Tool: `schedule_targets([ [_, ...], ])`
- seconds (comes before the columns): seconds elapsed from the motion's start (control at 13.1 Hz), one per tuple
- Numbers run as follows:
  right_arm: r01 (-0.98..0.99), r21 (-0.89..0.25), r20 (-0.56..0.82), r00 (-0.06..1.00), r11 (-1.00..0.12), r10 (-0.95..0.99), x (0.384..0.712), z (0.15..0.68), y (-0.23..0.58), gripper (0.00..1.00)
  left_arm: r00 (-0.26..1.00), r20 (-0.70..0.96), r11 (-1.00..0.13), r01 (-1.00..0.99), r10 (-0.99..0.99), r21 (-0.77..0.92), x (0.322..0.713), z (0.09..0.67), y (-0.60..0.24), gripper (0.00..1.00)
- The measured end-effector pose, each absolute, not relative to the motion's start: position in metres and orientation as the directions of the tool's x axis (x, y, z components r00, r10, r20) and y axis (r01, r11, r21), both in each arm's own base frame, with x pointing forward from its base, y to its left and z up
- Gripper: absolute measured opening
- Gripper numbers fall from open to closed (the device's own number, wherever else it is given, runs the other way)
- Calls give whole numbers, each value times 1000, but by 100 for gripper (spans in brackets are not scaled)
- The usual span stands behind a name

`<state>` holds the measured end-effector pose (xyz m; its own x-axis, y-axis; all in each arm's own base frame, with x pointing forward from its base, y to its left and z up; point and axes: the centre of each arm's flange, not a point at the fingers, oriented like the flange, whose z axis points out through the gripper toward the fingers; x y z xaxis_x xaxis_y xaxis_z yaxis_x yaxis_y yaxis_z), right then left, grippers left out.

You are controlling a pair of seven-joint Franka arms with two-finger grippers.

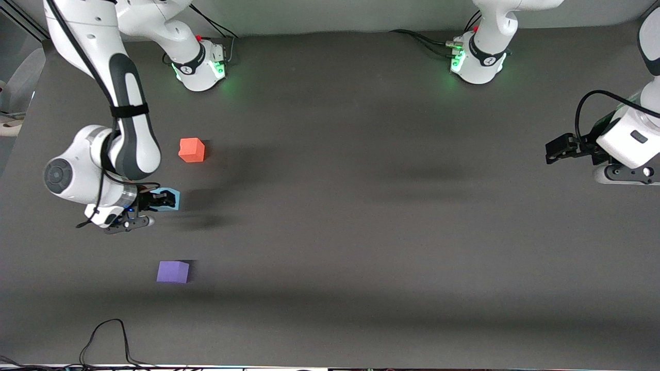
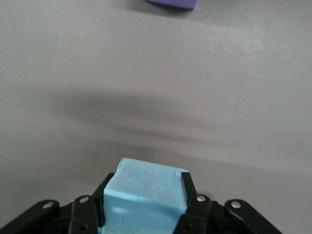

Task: Place blue block between orange and purple blocks
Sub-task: 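Carry the blue block with the right gripper between the orange and purple blocks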

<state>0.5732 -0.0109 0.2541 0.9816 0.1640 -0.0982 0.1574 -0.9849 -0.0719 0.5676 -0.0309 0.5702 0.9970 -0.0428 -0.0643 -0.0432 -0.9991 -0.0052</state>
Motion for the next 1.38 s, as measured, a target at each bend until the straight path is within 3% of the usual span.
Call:
schedule_targets([
  [0.31,170,-124,-84,980,-978,181,568,198,-2,58,997,-64,-999,-44,-43,-5,568,570,-31,100],
  [0.54,170,-129,-83,980,-977,181,568,192,-3,58,997,-64,-999,-43,-43,-5,568,570,-31,100],
  [0.69,167,-131,-82,980,-977,179,568,191,-3,72,997,-64,-999,-43,-42,-5,568,570,-31,100],
  [0.84,165,-132,-76,982,-977,176,570,193,-1,95,997,-64,-999,-43,-43,-5,568,570,-31,100],
  [0.92,162,-135,-64,983,-978,171,572,199,0,100,997,-64,-999,-43,-42,-5,568,570,-31,100],
  [1.07,156,-144,-22,987,-977,161,581,223,1,100,997,-64,-999,-42,-41,-5,568,570,-30,100],
  [1.38,139,-158,44,990,-977,134,602,325,0,100,997,-64,-999,-41,-41,-5,568,570,-30,100],
])
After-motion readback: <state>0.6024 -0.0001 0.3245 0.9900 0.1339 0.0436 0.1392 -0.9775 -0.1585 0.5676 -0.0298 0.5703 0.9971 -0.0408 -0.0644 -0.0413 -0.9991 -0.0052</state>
